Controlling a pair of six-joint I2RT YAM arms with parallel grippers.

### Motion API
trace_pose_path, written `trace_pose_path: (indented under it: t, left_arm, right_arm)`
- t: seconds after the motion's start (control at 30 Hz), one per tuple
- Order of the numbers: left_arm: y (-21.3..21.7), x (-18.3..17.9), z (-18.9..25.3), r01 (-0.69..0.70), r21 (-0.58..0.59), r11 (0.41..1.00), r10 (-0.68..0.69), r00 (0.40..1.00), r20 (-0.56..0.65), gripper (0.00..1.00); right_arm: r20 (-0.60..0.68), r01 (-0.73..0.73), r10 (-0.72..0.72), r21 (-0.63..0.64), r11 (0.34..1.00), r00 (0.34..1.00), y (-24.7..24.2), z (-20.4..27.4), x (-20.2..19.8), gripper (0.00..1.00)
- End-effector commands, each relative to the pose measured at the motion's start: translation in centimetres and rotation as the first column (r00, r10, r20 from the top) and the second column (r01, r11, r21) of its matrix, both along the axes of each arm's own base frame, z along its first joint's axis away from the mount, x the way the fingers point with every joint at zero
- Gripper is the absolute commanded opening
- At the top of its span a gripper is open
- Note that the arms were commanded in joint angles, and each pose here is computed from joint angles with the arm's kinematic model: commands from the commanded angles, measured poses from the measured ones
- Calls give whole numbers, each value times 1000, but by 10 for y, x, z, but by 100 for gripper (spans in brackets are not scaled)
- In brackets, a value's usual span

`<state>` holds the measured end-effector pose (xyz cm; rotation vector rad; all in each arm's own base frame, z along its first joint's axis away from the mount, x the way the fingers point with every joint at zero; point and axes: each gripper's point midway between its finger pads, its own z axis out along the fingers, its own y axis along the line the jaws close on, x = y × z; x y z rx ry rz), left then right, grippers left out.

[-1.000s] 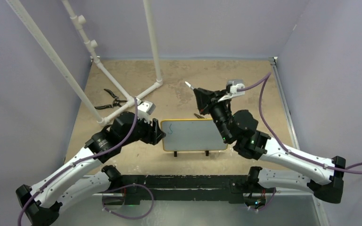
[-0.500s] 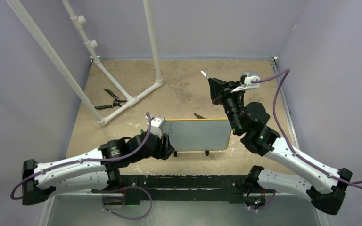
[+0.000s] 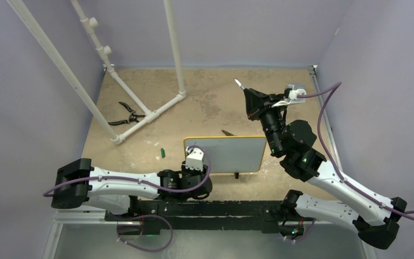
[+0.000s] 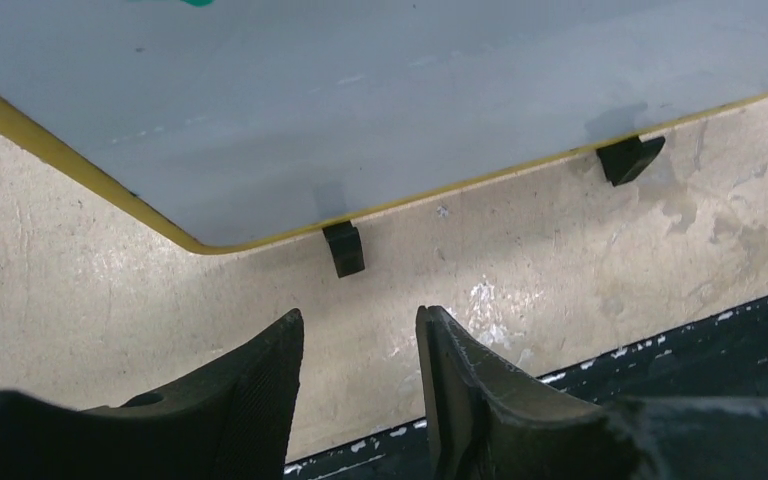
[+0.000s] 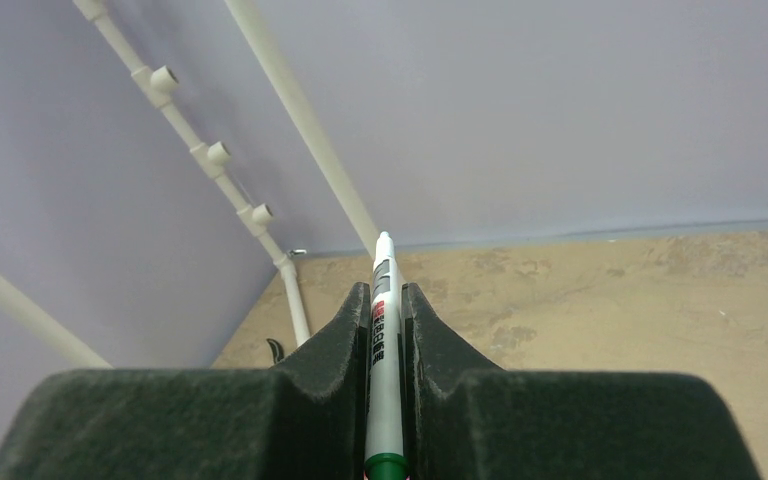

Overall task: Write a sentence on the whiteboard
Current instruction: Write a sentence on the whiteboard, then move the whiteboard stand to the center of the board.

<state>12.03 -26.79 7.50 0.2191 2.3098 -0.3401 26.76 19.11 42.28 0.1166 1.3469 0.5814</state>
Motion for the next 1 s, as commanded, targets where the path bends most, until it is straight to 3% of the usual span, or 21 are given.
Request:
trace_pose_path:
  t: [0.0, 0.83, 0.97]
  left_arm:
    - [-13, 11, 12, -82, -91, 992, 86, 995, 43, 44]
    - [-17, 27, -38, -107, 26, 994, 108, 993, -50, 32]
    - [-16, 32, -40, -116, 52, 992, 119, 992, -42, 23]
  right_arm:
    - [29, 7, -8, 47, 999, 1000, -9, 10, -5, 0]
    - [64, -10, 6, 68, 998, 998, -12, 15, -10, 0]
    - [66, -7, 3, 68, 998, 998, -13, 16, -10, 0]
